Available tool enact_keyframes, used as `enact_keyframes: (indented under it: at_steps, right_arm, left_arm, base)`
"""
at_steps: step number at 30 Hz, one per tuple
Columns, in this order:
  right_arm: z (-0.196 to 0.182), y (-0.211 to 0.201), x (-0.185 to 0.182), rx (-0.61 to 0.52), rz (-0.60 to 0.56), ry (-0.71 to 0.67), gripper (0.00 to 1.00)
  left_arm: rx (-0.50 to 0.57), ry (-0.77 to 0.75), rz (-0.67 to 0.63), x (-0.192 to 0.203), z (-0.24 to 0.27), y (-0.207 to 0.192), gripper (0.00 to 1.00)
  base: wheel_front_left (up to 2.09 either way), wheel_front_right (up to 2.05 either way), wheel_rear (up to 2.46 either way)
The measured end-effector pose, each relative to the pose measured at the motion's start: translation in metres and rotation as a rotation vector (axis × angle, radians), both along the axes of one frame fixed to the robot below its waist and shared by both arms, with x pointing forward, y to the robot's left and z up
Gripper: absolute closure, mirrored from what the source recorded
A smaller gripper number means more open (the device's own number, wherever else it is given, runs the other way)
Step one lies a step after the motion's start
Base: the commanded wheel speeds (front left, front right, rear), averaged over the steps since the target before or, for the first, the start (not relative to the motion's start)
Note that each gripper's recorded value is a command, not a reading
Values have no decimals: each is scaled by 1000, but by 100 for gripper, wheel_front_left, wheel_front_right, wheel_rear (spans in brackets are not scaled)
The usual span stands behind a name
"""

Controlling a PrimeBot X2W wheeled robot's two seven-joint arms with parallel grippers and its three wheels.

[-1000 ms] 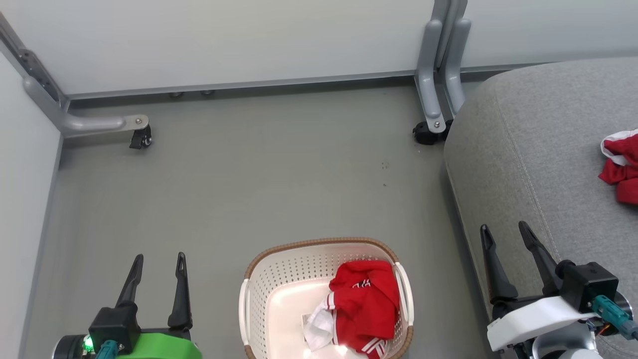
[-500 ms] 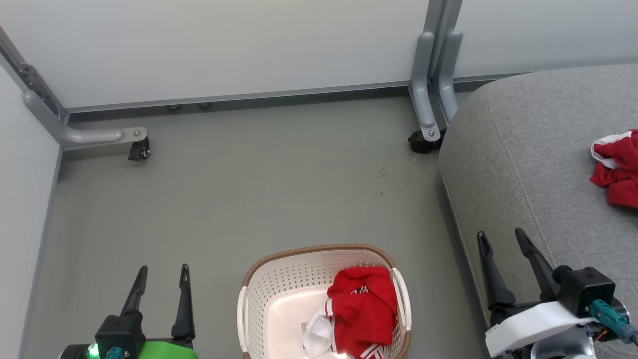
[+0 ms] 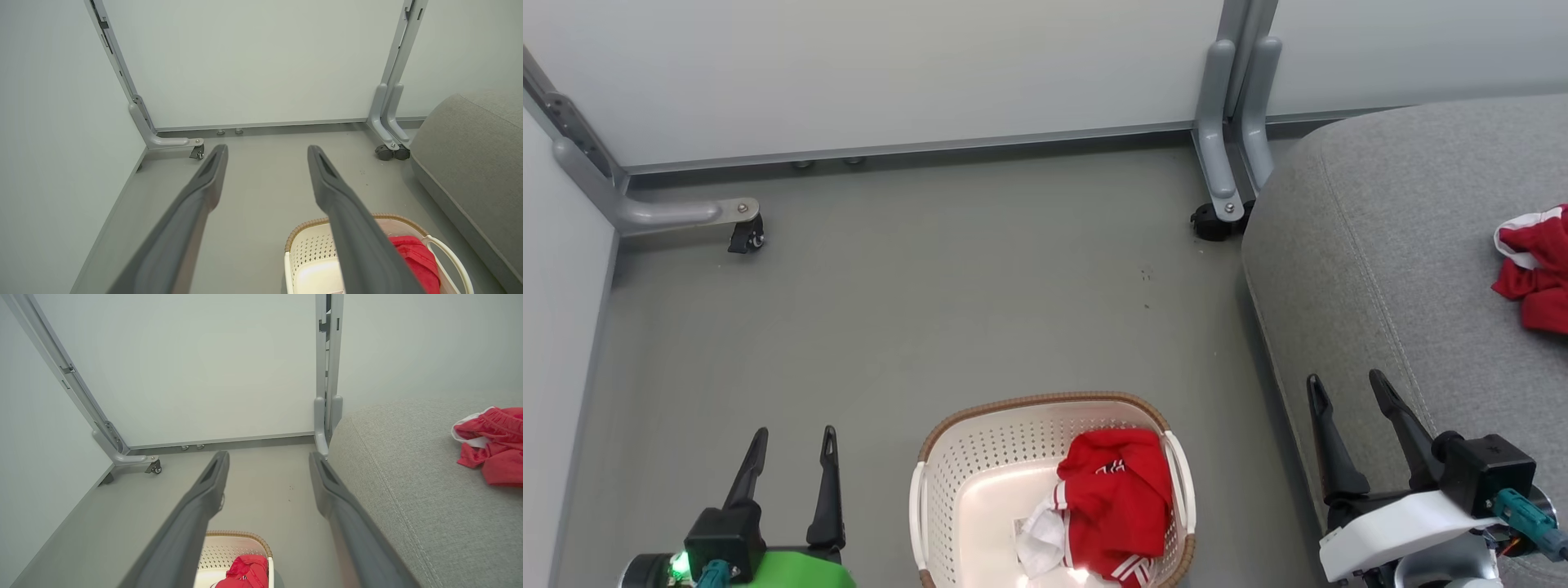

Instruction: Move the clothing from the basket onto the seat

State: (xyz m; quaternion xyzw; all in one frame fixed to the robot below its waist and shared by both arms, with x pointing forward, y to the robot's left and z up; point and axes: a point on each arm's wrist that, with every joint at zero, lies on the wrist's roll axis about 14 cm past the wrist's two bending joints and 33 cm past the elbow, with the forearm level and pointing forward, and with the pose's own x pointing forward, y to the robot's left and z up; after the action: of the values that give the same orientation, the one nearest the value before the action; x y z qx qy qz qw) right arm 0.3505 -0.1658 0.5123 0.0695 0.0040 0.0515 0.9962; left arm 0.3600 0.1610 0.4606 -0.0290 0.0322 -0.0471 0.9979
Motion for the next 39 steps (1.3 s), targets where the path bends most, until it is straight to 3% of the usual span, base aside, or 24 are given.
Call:
enact_keyframes:
  at_steps: [17, 27, 39]
  right_arm:
    - [4, -5, 49, -9, -13, -47, 0]
    - [-29, -13, 92, 16, -39, -38, 0]
    - [-101, -28, 111, 20, -84, 86, 0]
  left_arm:
    - [5, -6, -301, 74, -9, -91, 0]
    - [32, 179, -580, 96, -94, -173, 0]
    - [33, 464, -873, 60, -211, -241, 0]
  base:
    - [0, 0, 0]
    - [0, 0, 0]
    - [0, 0, 0]
